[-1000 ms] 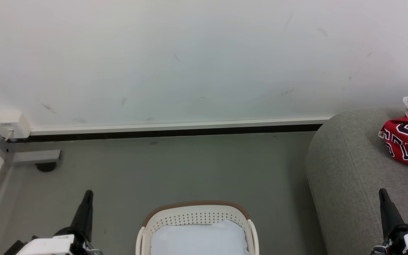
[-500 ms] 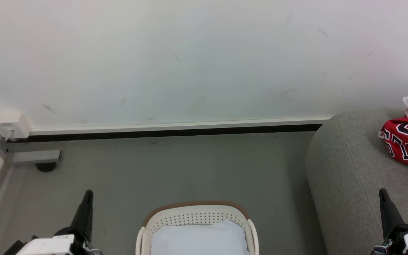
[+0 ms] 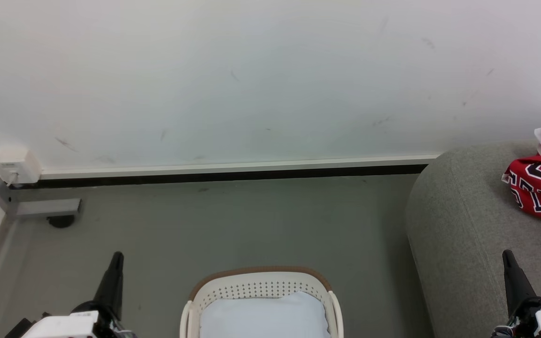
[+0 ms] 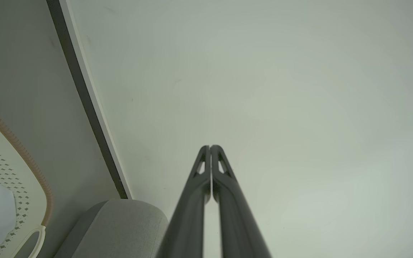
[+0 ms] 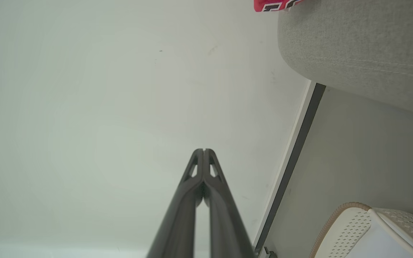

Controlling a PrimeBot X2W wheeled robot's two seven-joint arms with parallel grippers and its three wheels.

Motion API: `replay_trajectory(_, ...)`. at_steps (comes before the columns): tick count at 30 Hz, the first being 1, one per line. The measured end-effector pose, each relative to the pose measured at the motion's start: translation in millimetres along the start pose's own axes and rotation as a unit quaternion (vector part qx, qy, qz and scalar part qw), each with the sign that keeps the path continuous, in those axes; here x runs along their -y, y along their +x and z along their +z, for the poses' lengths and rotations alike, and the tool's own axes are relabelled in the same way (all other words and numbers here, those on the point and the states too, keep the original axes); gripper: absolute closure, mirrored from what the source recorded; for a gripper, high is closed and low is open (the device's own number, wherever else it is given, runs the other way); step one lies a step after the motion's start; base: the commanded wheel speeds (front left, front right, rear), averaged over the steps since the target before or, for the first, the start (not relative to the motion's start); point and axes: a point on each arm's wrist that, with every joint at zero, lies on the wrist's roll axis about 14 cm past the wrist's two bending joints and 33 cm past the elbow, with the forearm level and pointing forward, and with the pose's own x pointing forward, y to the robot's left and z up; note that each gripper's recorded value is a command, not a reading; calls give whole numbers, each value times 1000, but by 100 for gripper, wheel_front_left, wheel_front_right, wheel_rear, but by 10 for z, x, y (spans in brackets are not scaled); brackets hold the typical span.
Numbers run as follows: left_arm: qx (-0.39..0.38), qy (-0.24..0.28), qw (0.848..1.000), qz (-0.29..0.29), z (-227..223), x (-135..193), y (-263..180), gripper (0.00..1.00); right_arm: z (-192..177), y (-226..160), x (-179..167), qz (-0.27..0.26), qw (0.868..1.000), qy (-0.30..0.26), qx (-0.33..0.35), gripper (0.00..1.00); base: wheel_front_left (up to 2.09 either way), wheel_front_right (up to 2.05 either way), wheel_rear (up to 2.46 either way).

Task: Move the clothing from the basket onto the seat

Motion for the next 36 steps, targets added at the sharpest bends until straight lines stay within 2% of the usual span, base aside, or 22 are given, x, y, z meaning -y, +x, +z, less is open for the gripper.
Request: replay_trajectory(36, 0, 0, 1000, 0, 0, 0, 0, 100, 0, 0, 0, 0, 1000, 0, 0, 100, 0, 0, 0)
